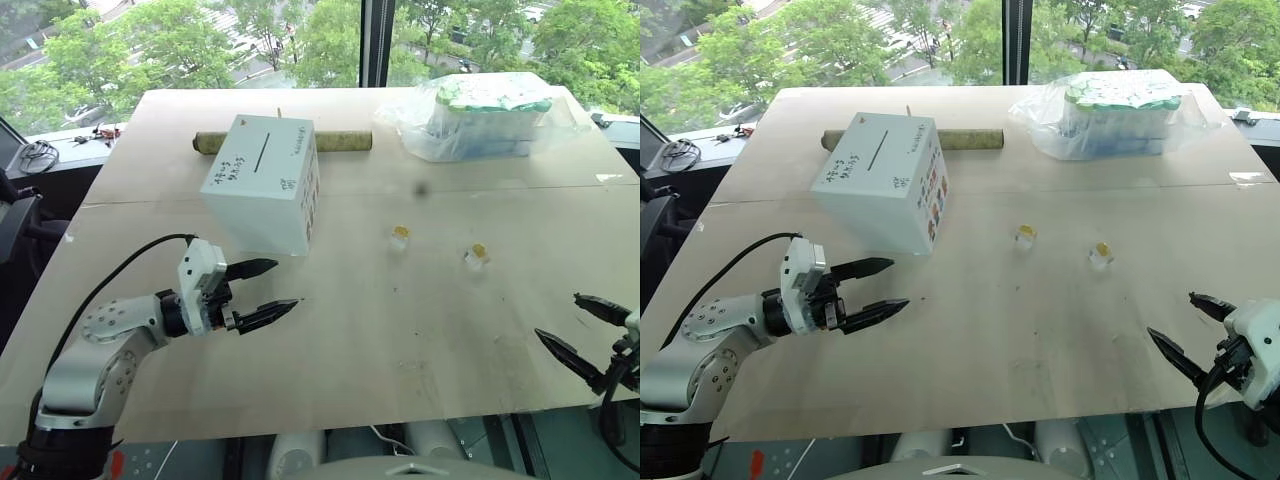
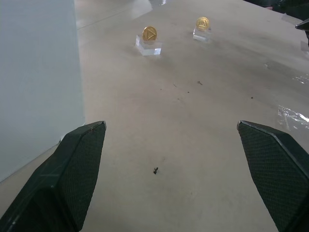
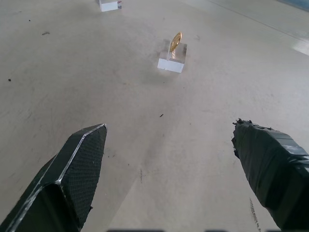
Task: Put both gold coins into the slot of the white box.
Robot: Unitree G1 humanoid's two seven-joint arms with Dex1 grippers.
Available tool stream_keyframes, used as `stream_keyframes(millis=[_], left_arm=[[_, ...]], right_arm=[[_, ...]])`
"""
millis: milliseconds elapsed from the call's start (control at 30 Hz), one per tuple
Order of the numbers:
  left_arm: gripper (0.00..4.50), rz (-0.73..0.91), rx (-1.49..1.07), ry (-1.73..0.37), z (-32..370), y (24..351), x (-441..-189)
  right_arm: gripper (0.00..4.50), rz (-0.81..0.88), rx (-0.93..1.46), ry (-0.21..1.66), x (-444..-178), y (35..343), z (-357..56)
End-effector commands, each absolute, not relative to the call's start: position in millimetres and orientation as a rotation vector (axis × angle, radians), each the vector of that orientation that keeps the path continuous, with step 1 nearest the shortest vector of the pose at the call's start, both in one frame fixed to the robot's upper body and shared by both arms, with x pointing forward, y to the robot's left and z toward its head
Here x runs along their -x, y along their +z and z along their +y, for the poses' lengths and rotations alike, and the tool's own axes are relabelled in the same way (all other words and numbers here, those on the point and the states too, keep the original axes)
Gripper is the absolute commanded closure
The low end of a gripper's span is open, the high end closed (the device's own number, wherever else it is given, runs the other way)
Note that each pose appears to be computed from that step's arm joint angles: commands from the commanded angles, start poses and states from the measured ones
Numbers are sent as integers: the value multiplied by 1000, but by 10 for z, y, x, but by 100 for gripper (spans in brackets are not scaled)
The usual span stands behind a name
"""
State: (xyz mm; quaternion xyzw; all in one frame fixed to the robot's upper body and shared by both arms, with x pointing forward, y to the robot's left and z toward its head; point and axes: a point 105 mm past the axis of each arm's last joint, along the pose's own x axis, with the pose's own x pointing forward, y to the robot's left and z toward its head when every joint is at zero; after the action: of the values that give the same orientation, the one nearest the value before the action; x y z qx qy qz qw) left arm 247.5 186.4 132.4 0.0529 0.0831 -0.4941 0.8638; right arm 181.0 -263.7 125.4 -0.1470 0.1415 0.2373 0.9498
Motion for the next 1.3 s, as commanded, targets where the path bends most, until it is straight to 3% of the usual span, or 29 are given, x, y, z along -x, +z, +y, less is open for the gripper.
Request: stream_keyframes(millis=[33,433,533,600,1200,1300], left_arm=[[6,115,-131,-1106,1740,1500,-2457],[6,-13,-67,-1344,1298,1923,-2287],[0,-53,-18,-1356,1233,2064,-2271],[0,-67,5,-1346,1218,2123,-2281],[0,-78,-34,-1324,1130,2086,-2237],[0,-76,-38,-1320,1137,2072,-2233]], right_arm=[[0,250,308,437,-1925,1386,-2527],[0,317,189,352,-2658,1343,-1947],[86,310,147,346,-2774,1375,-1929],[86,331,158,327,-2843,1355,-1973],[86,367,130,341,-3106,1224,-1961],[166,372,141,344,-3152,1168,-1954]])
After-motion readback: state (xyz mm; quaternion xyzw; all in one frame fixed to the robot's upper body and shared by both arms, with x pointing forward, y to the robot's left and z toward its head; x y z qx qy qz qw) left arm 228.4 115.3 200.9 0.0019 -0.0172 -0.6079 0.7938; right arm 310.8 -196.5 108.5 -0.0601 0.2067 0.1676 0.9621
